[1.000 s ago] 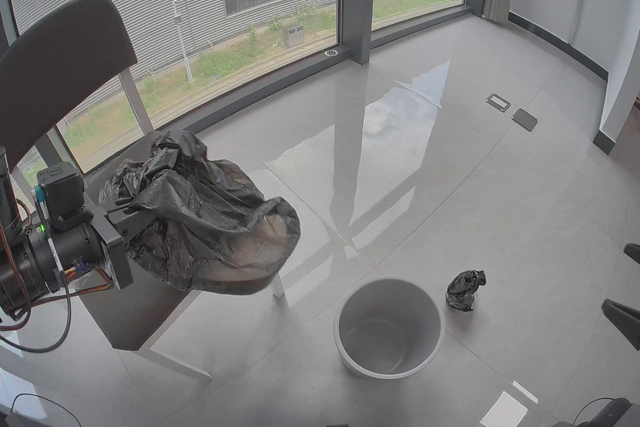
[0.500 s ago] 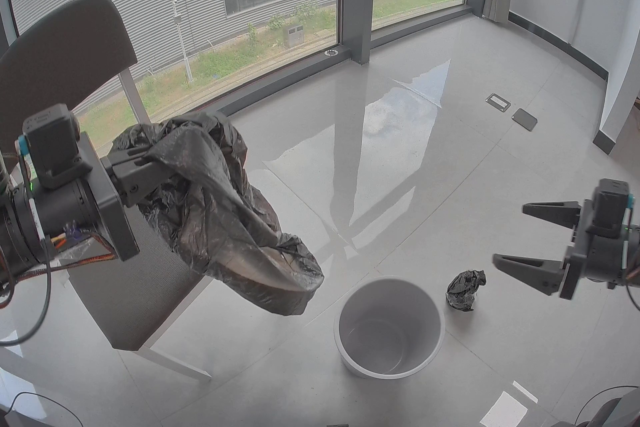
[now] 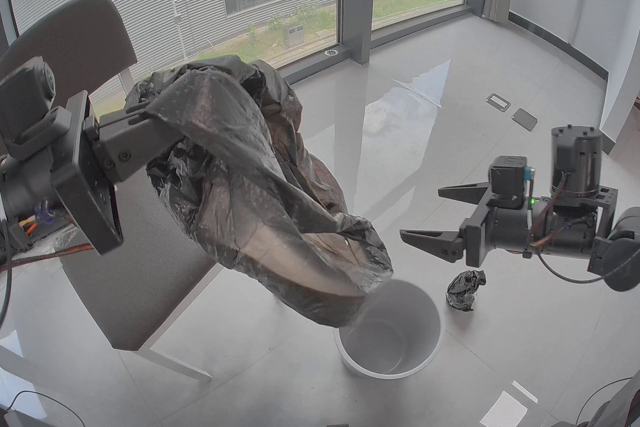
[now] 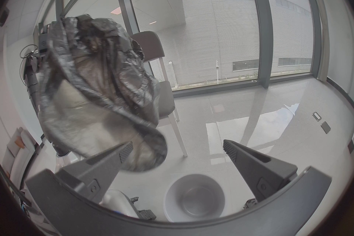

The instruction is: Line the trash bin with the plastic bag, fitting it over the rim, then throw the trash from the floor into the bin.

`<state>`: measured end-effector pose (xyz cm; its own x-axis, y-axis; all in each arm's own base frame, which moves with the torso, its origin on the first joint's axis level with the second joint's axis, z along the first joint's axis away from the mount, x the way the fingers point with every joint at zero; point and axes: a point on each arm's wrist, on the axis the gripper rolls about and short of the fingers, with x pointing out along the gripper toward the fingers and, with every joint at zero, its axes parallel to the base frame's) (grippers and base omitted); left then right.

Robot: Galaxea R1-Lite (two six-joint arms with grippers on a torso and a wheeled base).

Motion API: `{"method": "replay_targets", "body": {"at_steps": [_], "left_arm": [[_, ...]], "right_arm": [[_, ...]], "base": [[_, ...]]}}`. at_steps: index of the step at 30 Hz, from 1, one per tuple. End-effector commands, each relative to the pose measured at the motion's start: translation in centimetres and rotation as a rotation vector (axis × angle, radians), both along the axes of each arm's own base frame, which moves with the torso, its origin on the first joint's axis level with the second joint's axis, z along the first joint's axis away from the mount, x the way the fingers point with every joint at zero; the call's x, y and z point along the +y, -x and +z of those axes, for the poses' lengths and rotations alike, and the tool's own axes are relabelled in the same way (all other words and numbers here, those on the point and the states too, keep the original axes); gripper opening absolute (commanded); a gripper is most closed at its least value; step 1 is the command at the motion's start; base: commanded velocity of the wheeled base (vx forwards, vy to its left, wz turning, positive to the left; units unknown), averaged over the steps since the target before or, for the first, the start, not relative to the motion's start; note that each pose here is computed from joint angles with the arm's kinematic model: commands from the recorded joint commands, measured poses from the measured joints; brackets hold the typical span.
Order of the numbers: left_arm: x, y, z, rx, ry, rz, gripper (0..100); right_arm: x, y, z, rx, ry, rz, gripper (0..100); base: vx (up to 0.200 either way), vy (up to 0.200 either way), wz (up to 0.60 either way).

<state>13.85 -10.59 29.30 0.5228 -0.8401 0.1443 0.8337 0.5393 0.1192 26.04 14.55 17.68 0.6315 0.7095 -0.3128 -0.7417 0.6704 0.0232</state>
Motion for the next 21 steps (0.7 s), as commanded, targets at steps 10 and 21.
{"method": "replay_targets", "body": {"at_steps": [10, 21], "left_arm": [[-0.2, 0.1, 0.4, -0.016, 0.016, -0.019, 0], [-0.3, 0.2, 0.6, -0.029, 0.029, -0.032, 0]], "right_arm": [[3.6, -0.1, -2.1, 0.067, 0.024, 0.097, 100], [4.7, -0.7, -2.4, 0.066, 0.032, 0.118, 100]], "base": [[0.000, 0.000, 0.00], [0.000, 0.000, 0.00]]}}
